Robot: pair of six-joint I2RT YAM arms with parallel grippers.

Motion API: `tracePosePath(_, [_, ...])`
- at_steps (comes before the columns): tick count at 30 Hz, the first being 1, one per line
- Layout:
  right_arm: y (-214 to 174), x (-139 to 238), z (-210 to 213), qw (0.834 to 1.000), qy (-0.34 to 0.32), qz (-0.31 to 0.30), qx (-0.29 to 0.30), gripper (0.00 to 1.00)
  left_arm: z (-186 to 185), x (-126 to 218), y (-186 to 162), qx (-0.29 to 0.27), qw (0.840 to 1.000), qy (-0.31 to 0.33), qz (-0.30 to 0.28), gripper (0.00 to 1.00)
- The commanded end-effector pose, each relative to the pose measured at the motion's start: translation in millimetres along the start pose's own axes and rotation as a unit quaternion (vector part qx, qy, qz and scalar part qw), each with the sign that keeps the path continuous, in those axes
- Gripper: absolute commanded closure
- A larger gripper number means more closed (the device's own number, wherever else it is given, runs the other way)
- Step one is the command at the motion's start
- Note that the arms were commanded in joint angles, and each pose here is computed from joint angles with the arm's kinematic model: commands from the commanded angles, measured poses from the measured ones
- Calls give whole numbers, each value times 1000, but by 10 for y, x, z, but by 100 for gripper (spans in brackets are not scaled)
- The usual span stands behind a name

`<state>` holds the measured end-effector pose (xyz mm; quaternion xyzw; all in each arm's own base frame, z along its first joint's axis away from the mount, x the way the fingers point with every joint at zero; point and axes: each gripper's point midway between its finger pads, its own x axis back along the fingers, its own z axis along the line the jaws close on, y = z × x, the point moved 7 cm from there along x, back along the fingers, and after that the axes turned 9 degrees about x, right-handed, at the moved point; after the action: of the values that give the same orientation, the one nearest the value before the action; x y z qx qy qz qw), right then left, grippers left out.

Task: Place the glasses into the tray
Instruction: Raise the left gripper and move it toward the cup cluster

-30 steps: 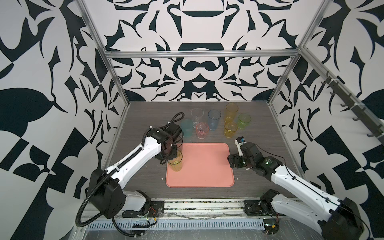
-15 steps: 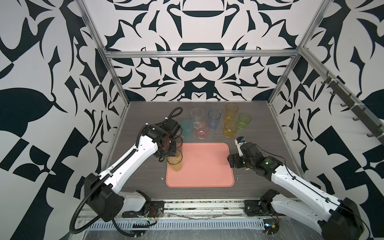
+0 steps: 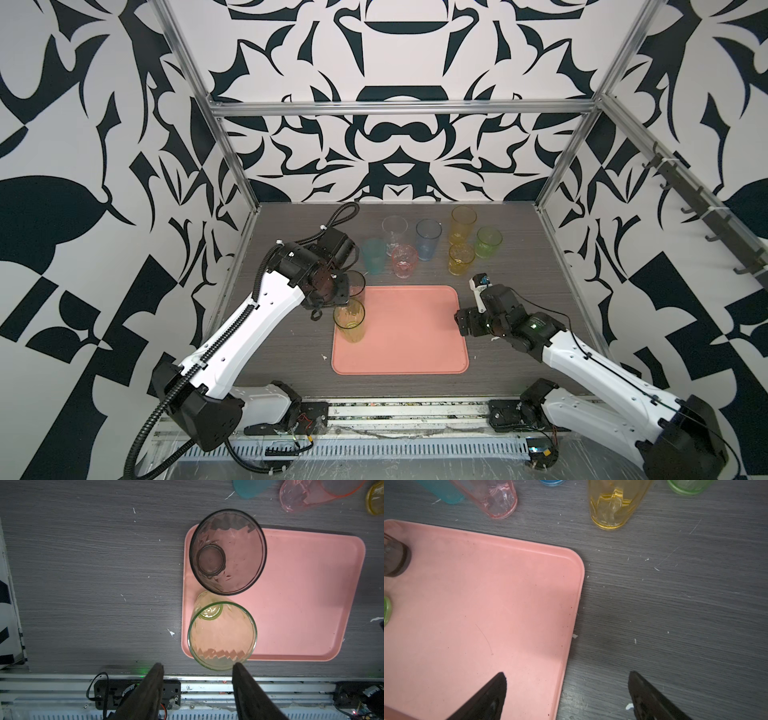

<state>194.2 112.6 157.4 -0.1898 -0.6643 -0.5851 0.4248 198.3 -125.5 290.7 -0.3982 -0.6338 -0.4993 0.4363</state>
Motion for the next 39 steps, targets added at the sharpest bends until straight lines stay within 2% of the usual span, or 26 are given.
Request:
tracePosePath(1, [67,12,7,1000,2,-15,-1,5,72,154,-27,11,1000,10,-4,43])
tracePosePath(8, [72,21,6,1000,2,-18,-1,5,52,327,71,10,999,-1,-38,43])
tracePosePath(20, [74,46,4,1000,4,-23,-2,5,-187,475,358,4,996,-37,-85,43])
tracePosePath(30, [77,52,4,1000,5,-26,-2,5,-492,414,723,-15,991,-48,-123,41])
tracePosePath(39, [75,55,11,1000,8,-27,-2,5,-784,214,1069,-21,989,-58,-135,40])
